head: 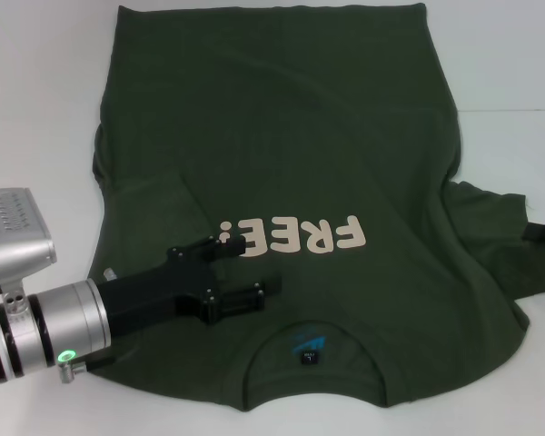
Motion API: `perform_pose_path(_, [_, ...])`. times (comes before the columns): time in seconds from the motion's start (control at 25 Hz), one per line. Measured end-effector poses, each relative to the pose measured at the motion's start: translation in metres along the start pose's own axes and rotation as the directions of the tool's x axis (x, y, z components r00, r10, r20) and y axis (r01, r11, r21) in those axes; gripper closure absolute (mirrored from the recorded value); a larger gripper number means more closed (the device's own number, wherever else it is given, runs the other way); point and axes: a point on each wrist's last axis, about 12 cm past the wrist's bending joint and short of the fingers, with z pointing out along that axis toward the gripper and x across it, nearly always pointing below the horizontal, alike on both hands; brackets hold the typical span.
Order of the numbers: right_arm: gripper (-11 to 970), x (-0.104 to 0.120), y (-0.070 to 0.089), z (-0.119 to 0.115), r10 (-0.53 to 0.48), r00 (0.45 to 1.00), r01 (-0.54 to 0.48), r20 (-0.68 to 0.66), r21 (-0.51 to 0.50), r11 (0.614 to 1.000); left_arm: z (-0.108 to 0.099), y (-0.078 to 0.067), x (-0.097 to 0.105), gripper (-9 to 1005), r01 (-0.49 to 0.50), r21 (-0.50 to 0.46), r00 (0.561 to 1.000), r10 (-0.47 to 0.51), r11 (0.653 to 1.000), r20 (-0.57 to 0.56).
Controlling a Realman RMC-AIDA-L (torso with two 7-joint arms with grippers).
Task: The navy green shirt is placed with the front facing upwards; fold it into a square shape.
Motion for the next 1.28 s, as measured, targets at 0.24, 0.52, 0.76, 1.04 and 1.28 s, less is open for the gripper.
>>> perform_pose_path(0.24, [515, 0.003, -0.001, 0.003, 0.008, 1.0, -0.008, 0.0, 0.001, 1.0, -0.001, 0.0, 0.002, 137, 0.003, -0.003, 1.0, -0.003, 1.0, -0.001])
perform_pose_path(0.52, [749, 0.005, -0.002, 0.004, 0.012, 1.0, -0.012, 0.011, 0.006, 1.0, -0.002, -0.001, 0.002, 137, 0.006, -0.002, 1.0, -0.006, 1.0, 0.001])
perform_pose_path(0.76, [918, 0.002, -0.007, -0.003, 0.021, 0.998, -0.021, 0.057, 0.003, 1.0, -0.002, 0.0, 0.002, 136, 0.006, -0.004, 1.0, -0.006, 1.0, 0.0])
perform_pose_path(1.04, [954, -0.008, -0.013, -0.012, 0.008, 0.991, -0.011, 0.135, 0.016, 1.0, -0.001, 0.0, 0.002, 137, 0.007, -0.007, 1.0, -0.007, 1.0, 0.002])
perform_pose_path(1.28, [954, -0.026, -0.01, -0.015, -0.04, 0.983, 0.032, 0.177, 0.049, 0.998, -0.002, 0.0, 0.001, 136, 0.008, -0.01, 1.0, -0.008, 1.0, 0.006])
